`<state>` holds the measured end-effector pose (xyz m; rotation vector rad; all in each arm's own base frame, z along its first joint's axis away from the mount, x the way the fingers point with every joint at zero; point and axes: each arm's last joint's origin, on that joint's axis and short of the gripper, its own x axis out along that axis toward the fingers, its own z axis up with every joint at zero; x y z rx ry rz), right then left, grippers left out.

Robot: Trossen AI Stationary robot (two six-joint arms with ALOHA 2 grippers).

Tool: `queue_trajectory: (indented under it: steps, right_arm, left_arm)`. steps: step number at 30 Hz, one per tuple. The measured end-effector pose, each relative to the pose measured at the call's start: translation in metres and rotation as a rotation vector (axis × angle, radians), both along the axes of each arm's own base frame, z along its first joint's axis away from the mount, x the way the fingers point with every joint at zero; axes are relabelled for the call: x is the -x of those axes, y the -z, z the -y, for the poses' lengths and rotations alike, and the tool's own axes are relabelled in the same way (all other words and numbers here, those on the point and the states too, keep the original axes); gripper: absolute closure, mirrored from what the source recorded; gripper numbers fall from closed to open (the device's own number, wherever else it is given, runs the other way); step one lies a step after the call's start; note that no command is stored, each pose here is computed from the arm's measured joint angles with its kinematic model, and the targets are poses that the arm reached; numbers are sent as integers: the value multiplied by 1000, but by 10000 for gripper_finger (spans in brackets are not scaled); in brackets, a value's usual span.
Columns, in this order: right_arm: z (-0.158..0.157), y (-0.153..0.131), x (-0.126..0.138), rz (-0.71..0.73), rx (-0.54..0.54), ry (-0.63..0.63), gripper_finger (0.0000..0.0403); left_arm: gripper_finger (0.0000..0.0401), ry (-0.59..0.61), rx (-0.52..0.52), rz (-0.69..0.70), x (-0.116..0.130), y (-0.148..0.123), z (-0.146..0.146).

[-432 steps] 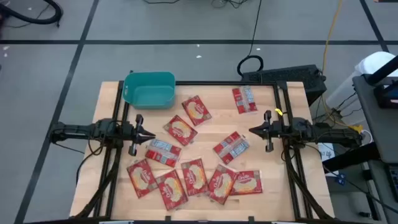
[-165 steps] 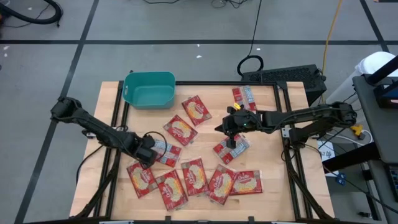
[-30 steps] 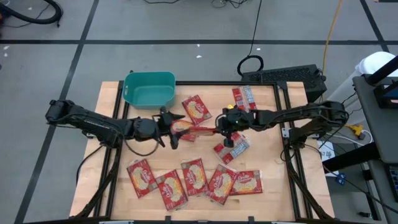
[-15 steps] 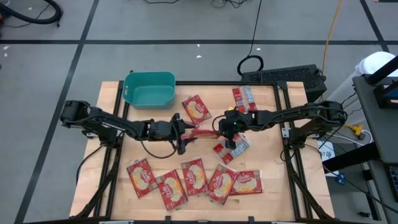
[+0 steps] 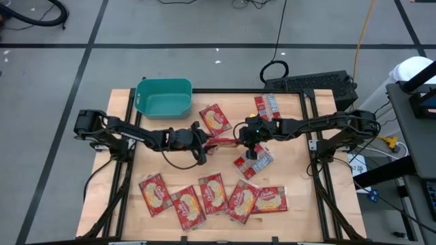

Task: Sort popcorn bags into baskets
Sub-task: Put the red popcorn bag into the green bin

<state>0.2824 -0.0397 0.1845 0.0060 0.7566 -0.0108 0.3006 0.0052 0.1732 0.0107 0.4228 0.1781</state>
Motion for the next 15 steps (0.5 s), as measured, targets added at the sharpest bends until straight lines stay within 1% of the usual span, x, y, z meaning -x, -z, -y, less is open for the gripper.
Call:
queue_trajectory:
  steps: [3,7,9,11,13,15]
  right_arm:
    - [0,0,0,1,-2,-2,387]
    - [0,0,0,2,-3,-1,387]
    - [0,-1,-1,10,-5,4,385]
    - [0,-4,0,24,12,35,377]
    - [2,-7,0,38,46,66,360]
    - [3,-9,1,41,86,85,337]
  left_arm:
    - [301,26,10,1,0,-1,-1]
    - [376,34,-3,-13,1,0,-1]
    - [384,38,0,-13,4,-5,-1]
    - [377,36,4,2,8,-14,-1]
    - [371,34,4,-3,16,-24,-1]
    - [374,27,2,8,26,-37,-2]
